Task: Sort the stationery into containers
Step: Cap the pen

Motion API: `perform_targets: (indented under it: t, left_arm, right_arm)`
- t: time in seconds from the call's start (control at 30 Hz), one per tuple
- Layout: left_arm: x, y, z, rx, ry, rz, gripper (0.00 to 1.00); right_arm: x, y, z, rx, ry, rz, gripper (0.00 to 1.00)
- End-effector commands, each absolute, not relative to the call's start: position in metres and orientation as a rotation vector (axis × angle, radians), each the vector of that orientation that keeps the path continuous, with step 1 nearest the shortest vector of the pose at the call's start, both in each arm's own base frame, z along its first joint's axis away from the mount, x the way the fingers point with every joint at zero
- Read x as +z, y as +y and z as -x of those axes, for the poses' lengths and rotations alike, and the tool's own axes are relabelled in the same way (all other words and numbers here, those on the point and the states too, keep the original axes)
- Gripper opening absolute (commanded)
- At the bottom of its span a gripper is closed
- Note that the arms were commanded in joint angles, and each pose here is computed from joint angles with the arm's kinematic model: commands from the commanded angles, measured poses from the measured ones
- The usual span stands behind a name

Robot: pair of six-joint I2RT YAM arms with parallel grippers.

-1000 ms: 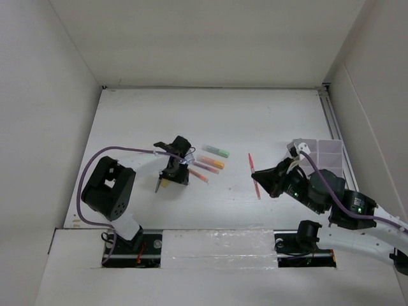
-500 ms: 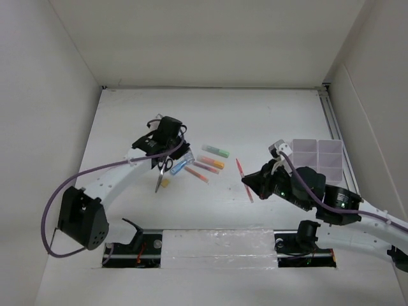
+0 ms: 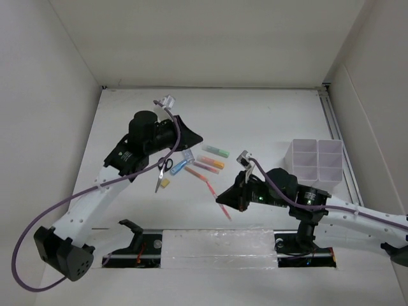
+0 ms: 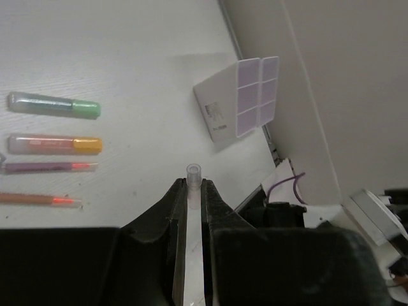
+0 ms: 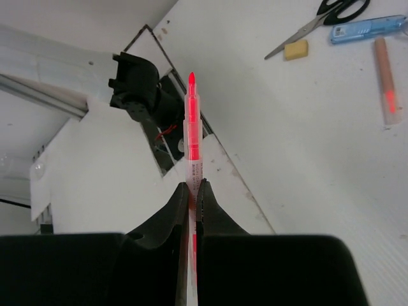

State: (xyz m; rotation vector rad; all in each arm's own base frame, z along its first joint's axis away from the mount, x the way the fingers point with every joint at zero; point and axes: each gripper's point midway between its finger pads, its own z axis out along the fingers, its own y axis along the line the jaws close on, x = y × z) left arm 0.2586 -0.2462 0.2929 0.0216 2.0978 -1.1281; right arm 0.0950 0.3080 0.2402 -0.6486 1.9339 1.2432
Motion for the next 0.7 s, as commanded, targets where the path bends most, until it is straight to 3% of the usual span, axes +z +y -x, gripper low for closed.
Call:
perform_targets:
  t: [0.0,0.37,0.67]
  left_arm:
    - [0.333,-0.249,-0.236,-1.197,1.938,-0.240,0.00]
    - [0.343,-0.250,-0.225,-1.237,1.780,-0.335,0.00]
    - [0.361,-0.233,-0.233,-1.151,1.725,-0.227,0.00]
  right_arm:
    - [0.275,0.322,-0.090,1.404,1.824,0.576,0.00]
    - [0.291,0.320,-0.132,1.355,1.803,0.297,0.00]
    - [0.285,0.341,-0.155,1.467,1.772,0.357,0.00]
